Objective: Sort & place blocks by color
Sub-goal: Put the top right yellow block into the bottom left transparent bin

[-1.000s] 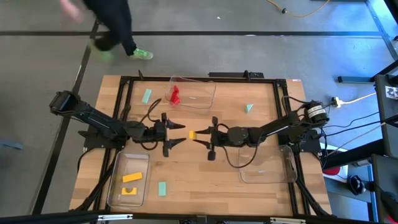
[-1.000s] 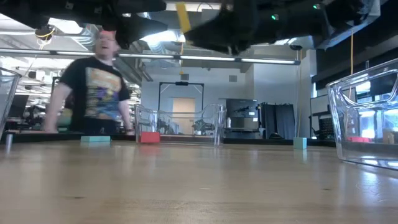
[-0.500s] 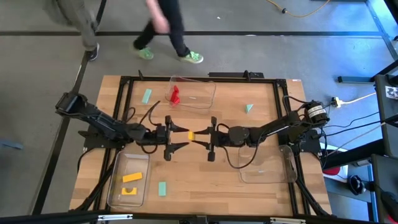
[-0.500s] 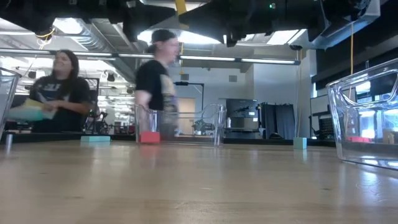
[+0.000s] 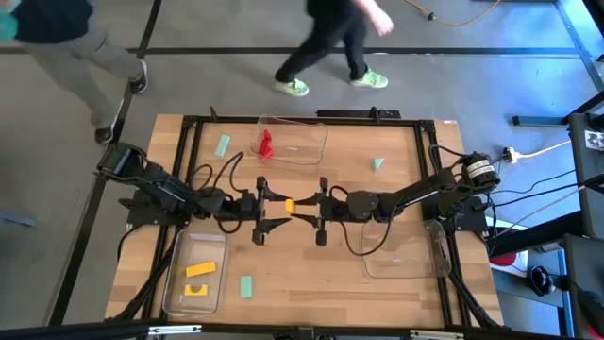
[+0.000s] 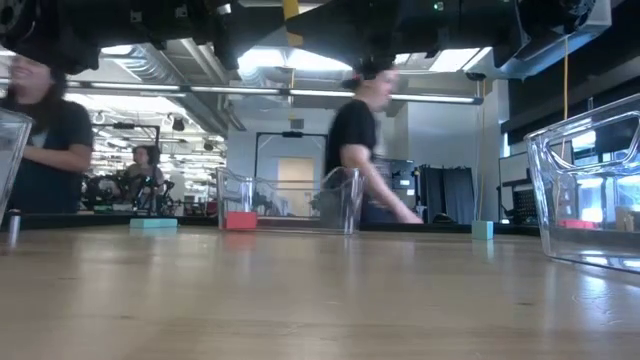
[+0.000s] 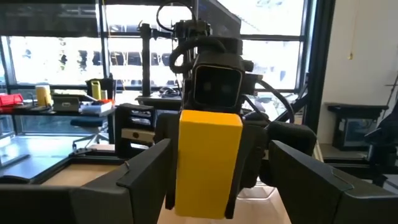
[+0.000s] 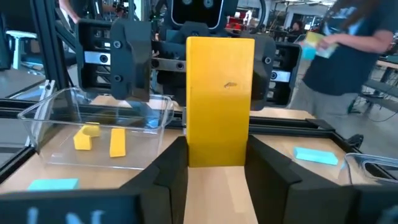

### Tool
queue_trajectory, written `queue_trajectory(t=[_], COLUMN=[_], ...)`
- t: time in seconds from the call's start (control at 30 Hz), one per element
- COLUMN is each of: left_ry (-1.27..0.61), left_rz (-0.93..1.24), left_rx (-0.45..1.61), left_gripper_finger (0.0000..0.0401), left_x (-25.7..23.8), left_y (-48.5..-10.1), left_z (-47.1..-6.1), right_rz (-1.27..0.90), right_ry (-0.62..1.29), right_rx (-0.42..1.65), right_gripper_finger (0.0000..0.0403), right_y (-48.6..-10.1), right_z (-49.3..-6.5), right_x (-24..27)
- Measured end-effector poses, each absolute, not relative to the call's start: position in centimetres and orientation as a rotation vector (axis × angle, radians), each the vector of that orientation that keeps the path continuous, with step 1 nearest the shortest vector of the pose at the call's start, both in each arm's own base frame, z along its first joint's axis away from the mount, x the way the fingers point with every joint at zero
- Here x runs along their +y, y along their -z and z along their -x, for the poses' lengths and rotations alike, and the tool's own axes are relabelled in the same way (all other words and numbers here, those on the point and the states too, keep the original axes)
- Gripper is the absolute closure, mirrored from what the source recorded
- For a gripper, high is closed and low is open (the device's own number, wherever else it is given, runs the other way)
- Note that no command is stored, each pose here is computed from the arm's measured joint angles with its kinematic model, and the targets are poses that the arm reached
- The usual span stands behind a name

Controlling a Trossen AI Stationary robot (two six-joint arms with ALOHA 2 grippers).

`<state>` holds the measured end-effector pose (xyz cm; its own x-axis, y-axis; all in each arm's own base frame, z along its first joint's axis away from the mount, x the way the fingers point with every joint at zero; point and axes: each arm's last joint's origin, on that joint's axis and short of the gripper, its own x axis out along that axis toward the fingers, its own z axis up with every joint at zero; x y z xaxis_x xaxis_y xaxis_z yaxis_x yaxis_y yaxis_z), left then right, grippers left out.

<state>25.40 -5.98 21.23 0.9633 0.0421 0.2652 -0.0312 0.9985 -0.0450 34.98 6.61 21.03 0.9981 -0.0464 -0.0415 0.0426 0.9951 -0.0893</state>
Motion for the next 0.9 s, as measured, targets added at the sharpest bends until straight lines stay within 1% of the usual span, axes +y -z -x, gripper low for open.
queue_trajectory(t=[0.17, 0.27, 0.4, 0.6, 0.67, 0.73, 0.8, 0.9], left_ry=[-0.038, -0.038, -0.045, -0.072, -0.069, -0.072, -0.085, -0.102], left_rz=[0.047, 0.045, 0.042, 0.034, 0.041, 0.056, 0.066, 0.069], left_rx=[-0.278, -0.273, -0.267, -0.225, -0.219, -0.220, -0.219, -0.218], left_gripper_finger=[0.0144, 0.0144, 0.0144, 0.0151, 0.0162, 0.0182, 0.0209, 0.0263], left_x=[-6.0, -6.0, -6.0, -6.0, -6.2, -6.4, -6.7, -6.9], left_y=[-21.6, -21.7, -21.7, -21.4, -21.3, -21.3, -21.3, -21.3], left_z=[-25.6, -25.8, -25.9, -26.0, -26.0, -25.9, -25.8, -25.7], right_rz=[0.030, 0.007, 0.009, 0.032, 0.032, 0.032, 0.032, 0.034], right_ry=[0.018, 0.016, 0.016, 0.016, 0.016, 0.015, 0.013, 0.010], right_rx=[0.010, 0.006, 0.024, 0.011, 0.012, 0.014, 0.019, 0.014], right_gripper_finger=[0.0278, 0.0278, 0.0278, 0.0278, 0.0278, 0.0278, 0.0278, 0.0278], right_y=[-21.2, -20.7, -19.9, -20.3, -20.3, -20.3, -20.2, -20.3], right_z=[-35.1, -35.4, -36.4, -37.2, -37.2, -37.2, -37.2, -37.2], right_x=[6.2, 6.3, 6.5, 6.6, 6.6, 6.6, 6.6, 6.7])
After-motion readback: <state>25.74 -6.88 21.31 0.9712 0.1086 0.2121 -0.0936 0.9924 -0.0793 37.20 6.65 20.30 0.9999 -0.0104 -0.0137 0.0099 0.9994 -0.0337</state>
